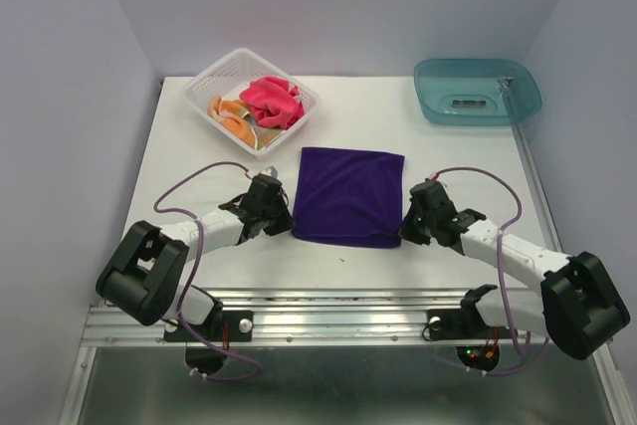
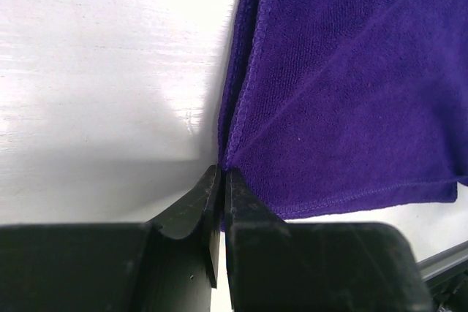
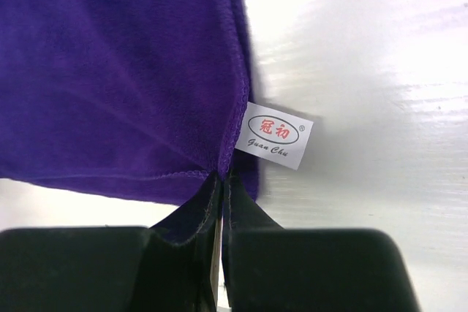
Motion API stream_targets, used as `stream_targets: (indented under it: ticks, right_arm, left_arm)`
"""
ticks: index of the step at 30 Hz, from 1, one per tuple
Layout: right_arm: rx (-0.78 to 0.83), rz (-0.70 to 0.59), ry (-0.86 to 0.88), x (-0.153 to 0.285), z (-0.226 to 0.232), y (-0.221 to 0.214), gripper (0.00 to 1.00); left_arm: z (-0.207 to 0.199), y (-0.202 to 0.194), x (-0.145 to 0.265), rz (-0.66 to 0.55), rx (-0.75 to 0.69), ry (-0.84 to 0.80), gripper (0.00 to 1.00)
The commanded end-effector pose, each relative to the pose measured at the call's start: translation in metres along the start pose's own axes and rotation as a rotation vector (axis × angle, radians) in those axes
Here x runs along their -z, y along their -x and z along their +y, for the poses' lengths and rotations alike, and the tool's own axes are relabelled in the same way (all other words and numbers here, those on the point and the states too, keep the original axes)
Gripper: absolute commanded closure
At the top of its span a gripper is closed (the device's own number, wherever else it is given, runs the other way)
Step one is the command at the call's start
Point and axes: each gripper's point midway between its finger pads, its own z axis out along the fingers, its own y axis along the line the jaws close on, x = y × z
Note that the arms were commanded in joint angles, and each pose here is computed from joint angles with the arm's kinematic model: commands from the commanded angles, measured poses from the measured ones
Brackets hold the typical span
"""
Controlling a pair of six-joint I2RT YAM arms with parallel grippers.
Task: Fold and stack the towels
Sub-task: Fold the towel
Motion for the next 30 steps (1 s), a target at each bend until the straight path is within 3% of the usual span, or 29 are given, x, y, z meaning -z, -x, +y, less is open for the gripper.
stream_targets:
  ticks: [1, 4, 10, 17, 22, 24, 25, 26, 30]
  right_arm:
    - [-0.004, 0.034, -0.066, -0.006, -0.019, -0.014, 0.97]
    - [-0.001, 0.048, -0.092, -0.008, -0.028, -0.021, 0.92]
    - [0.014, 0.005, -0.126, 0.002, -0.032, -0.01, 0.7]
    - [0.096, -0.07, -0.017, 0.035, -0.007, 0.015, 0.49]
    - [0.158, -0.073, 0.127, 0.044, 0.019, 0.017, 0.42]
    - [0.168, -0.074, 0.16, 0.043, 0.029, 0.02, 0.42]
    - [0.171, -0.061, 0.165, 0.04, 0.031, 0.019, 0.42]
    - [0.172, -0.063, 0.173, 0.039, 0.035, 0.021, 0.43]
    - [0.177, -0.037, 0.248, 0.03, 0.057, 0.021, 0.46]
  left_arm:
    - [0.004, 0.003, 0.003, -0.019, 0.004, 0.029, 1.0]
    - [0.005, 0.001, 0.004, -0.016, 0.003, 0.03, 1.0]
    - [0.005, -0.005, 0.013, -0.001, -0.016, 0.002, 1.0]
    - [0.008, -0.028, 0.025, 0.052, -0.008, -0.055, 1.0]
    - [0.012, -0.041, 0.032, 0.054, 0.005, -0.085, 1.0]
    - [0.011, -0.04, 0.033, 0.044, 0.005, -0.089, 0.89]
    - [0.011, -0.039, 0.034, 0.046, 0.001, -0.083, 0.73]
    - [0.011, -0.037, 0.034, 0.041, -0.002, -0.077, 0.67]
    - [0.014, -0.029, 0.041, 0.014, 0.001, -0.031, 0.54]
